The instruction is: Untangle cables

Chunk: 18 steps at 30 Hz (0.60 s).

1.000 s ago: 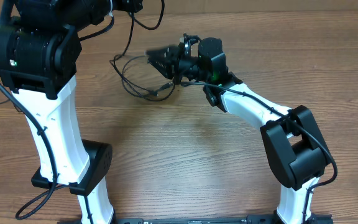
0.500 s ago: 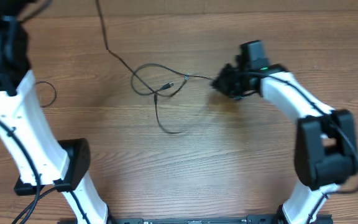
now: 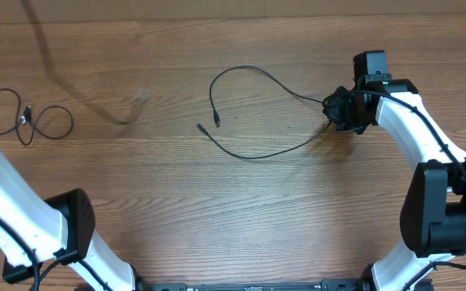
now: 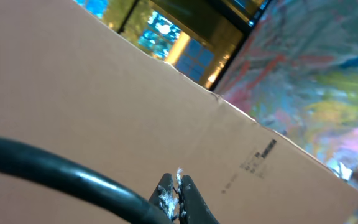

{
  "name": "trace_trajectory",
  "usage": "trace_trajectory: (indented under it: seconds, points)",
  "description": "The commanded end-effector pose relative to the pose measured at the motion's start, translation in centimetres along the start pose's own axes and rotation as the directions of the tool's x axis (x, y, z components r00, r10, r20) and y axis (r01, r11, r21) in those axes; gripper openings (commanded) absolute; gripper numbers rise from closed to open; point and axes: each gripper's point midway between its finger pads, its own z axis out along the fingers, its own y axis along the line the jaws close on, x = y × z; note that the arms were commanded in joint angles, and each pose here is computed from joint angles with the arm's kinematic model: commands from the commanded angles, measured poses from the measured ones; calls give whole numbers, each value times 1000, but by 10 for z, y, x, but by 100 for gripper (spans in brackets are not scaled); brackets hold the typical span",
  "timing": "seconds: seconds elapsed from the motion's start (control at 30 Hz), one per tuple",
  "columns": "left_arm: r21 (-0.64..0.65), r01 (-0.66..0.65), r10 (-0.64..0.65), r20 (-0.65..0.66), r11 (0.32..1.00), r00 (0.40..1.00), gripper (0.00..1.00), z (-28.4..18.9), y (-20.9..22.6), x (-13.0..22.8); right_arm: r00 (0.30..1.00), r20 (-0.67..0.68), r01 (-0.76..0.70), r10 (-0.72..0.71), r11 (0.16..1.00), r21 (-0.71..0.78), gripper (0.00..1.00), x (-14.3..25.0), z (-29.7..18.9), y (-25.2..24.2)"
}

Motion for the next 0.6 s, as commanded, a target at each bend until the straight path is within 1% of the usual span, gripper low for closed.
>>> trace_trajectory:
  seconds: [0.0,0.03,0.1,0.13,0.23,0.27,0.3,0.37,0.43,0.53,0.57]
  points:
    - [-74,-31,37,74,997,997,4,-28,-2,-23,999,37,19,-20,1000,21,4,-7,-5,-3]
    - [-103,-38,46,75,994,996,4,-29,3,-23,999,36,22,-23,1000,21,4,-6,-5,-2]
    - [-217,-61,78,71,974,994,4,-32,26,-20,999,31,28,-28,999,22,4,-4,-5,0]
    - [-281,-43,64,66,959,996,4,-34,40,-16,999,27,30,-30,999,24,4,-2,-5,0]
    - [-392,-8,26,39,920,999,4,-35,70,-3,999,17,33,-34,999,29,4,1,-4,0]
    - [-445,3,8,22,896,1000,4,-35,87,5,999,16,32,-33,999,29,4,1,-4,0]
    - [-469,7,0,14,883,1000,4,-35,95,9,999,16,33,-33,999,30,4,1,-4,0]
    - [-563,16,-31,-17,826,999,4,-36,125,24,999,17,33,-33,999,29,4,1,-4,0]
    - [-630,17,-65,-53,776,996,4,-33,154,42,999,15,33,-33,999,25,4,2,-4,0]
    - [-689,6,-108,-104,725,989,4,-24,190,66,999,14,35,-35,999,7,4,1,-4,4]
    - [-712,2,-139,-135,702,981,4,-18,209,82,999,16,38,-38,999,-8,4,0,-4,7]
